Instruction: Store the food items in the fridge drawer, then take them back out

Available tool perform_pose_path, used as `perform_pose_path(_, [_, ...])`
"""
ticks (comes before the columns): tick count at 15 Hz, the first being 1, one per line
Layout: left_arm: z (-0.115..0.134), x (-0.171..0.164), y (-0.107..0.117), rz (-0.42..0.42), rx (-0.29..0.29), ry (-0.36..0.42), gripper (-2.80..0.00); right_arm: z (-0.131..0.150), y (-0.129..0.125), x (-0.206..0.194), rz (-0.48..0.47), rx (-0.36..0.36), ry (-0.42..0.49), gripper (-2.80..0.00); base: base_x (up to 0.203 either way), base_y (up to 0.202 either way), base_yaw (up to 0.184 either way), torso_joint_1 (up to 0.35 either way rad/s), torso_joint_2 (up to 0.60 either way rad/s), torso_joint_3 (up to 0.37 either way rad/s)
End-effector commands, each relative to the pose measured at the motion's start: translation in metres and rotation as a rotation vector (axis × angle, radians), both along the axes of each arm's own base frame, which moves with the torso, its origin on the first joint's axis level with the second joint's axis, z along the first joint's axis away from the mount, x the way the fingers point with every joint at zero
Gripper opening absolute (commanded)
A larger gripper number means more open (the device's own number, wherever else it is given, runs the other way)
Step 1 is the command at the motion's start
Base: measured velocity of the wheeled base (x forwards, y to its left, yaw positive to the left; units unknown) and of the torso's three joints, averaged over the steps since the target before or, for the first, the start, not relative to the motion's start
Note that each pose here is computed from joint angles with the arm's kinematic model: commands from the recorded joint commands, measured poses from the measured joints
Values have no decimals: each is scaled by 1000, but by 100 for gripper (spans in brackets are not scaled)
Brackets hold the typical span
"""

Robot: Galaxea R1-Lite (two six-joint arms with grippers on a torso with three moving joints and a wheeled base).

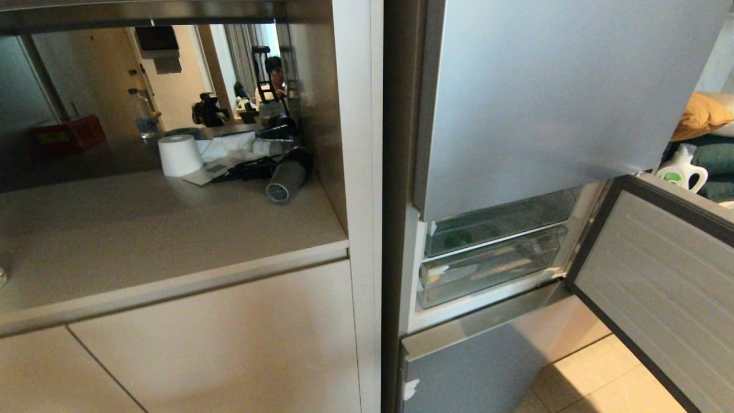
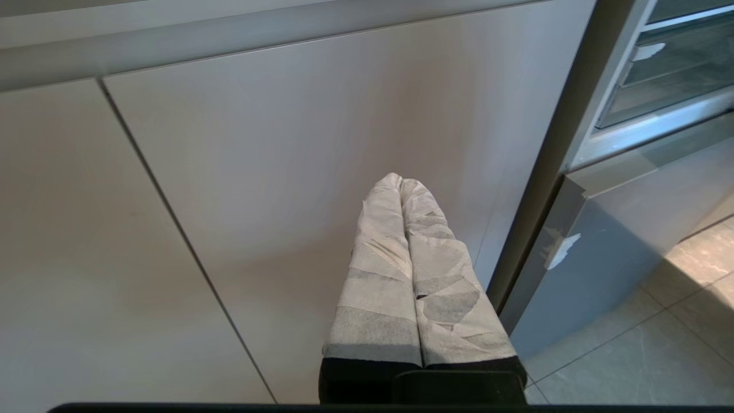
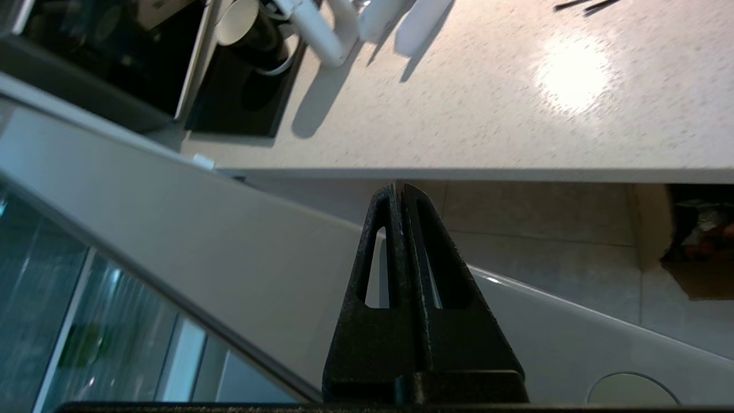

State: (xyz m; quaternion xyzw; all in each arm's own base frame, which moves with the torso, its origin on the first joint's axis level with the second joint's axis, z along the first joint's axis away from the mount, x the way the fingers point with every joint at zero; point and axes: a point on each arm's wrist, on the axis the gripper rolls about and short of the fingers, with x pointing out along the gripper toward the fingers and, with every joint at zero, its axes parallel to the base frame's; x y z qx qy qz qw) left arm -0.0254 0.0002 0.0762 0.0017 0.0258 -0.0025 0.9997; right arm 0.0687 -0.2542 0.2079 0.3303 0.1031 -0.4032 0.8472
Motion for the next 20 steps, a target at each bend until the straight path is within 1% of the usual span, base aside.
perform_pose_path(1, [0, 0, 0, 0, 0, 2, -280, 8, 19, -4, 10, -25, -11, -280, 0, 0, 0, 0, 0, 0])
perform_pose_path(3, [0, 0, 0, 0, 0, 2, -280, 20, 47, -9, 18, -87, -25, -280, 0, 0, 0, 0, 0, 0])
perform_pose_path(4, [0, 0, 0, 0, 0, 2, -280, 29, 62, -13, 20, -131, -37, -280, 0, 0, 0, 0, 0, 0])
perform_pose_path(7, [0, 0, 0, 0, 0, 2, -280, 59, 110, -23, 54, -293, -103, -280, 0, 0, 0, 0, 0, 0])
perform_pose_path(9, [0, 0, 0, 0, 0, 2, -280, 80, 151, -30, 96, -415, -169, -280, 0, 0, 0, 0, 0, 0])
perform_pose_path(10, [0, 0, 0, 0, 0, 2, -280, 86, 171, -34, 110, -468, -193, -280, 0, 0, 0, 0, 0, 0])
perform_pose_path(11, [0, 0, 0, 0, 0, 2, -280, 85, 185, -37, 102, -495, -207, -280, 0, 0, 0, 0, 0, 0])
perform_pose_path(12, [0, 0, 0, 0, 0, 2, -280, 80, 189, -39, 57, -489, -203, -280, 0, 0, 0, 0, 0, 0])
perform_pose_path(13, [0, 0, 0, 0, 0, 2, -280, 69, 182, -41, -42, -442, -181, -280, 0, 0, 0, 0, 0, 0])
perform_pose_path(14, [0, 0, 0, 0, 0, 2, -280, 53, 172, -40, -119, -353, -171, -280, 0, 0, 0, 0, 0, 0])
perform_pose_path(15, [0, 0, 0, 0, 0, 2, -280, 38, 167, -41, -171, -263, -187, -280, 0, 0, 0, 0, 0, 0])
perform_pose_path(16, [0, 0, 0, 0, 0, 2, -280, 24, 168, -41, -203, -194, -202, -280, 0, 0, 0, 0, 0, 0])
perform_pose_path(18, [0, 0, 0, 0, 0, 2, -280, 2, 179, -46, -276, -119, -233, -280, 0, 0, 0, 0, 0, 0])
perform_pose_path(19, [0, 0, 0, 0, 0, 2, -280, -5, 183, -49, -320, -99, -250, -280, 0, 0, 0, 0, 0, 0])
perform_pose_path(20, [0, 0, 0, 0, 0, 2, -280, -9, 186, -52, -363, -96, -257, -280, 0, 0, 0, 0, 0, 0])
